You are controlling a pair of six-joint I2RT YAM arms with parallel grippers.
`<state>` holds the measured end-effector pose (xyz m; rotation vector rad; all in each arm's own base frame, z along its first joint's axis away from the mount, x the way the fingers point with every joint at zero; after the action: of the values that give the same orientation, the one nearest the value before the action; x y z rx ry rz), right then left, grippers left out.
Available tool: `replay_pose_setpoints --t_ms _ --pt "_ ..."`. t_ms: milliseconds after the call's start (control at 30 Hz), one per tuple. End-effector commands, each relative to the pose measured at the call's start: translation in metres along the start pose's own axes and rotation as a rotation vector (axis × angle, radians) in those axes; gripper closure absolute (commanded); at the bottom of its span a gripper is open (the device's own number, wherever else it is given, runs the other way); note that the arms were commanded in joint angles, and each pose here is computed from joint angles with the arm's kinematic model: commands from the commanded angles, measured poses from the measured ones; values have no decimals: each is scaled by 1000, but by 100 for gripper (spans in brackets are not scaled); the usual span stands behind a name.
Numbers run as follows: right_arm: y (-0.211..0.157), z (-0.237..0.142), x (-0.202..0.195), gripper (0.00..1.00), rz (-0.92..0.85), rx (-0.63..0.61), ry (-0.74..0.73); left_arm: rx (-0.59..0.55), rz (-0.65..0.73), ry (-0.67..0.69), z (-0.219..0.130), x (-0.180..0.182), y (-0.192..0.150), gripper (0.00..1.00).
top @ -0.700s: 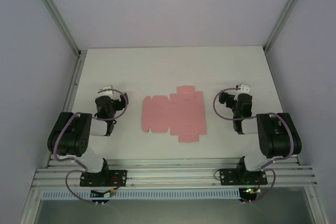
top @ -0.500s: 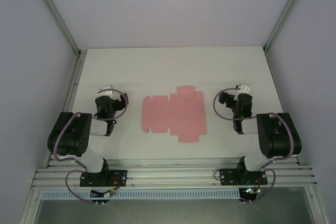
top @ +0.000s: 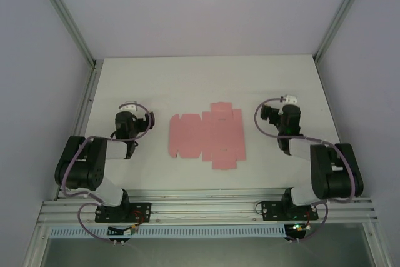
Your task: Assemble paper box
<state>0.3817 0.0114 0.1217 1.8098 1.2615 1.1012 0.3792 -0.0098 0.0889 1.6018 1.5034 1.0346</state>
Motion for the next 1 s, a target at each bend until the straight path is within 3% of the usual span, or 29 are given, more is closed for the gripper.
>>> replay_pose_setpoints --t_ms 0,100,233,333,467,600,833,967 --pt "23 -13 12 0 64 120 -49 -5 -65 64 -18 17 47 0" --pt "18 -18 34 0 93 220 -22 5 -178 0 -40 10 67 0" --pt "-3 -26 82 0 74 355 20 165 -346 -200 -56 -23 60 0" --pt "-34 -28 117 7 124 573 103 265 -402 -327 -64 -50 48 0" --pt "-74 -22 139 17 107 751 78 407 -410 -366 -69 -69 24 0" --pt "-105 -13 137 29 107 843 32 498 -407 -447 -70 -92 8 0" --pt "-150 -9 102 32 122 937 -148 629 -423 -562 -61 -124 -19 0" --pt "-168 -9 94 32 131 959 -154 644 -444 -670 -58 -142 -22 0"
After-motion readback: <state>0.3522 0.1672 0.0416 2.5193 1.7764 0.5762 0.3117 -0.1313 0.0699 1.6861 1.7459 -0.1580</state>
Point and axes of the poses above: each hand's point on the last joint's axis, 136 mm out from that joint toward the fingers, its own z axis out along the fingers, its own x axis along the line the jaws close on, y = z × x, the point moved 2 cm from there along -z, back along the fingers, and after that the axes turned 11 degrees about z, right-handed, at the moved point
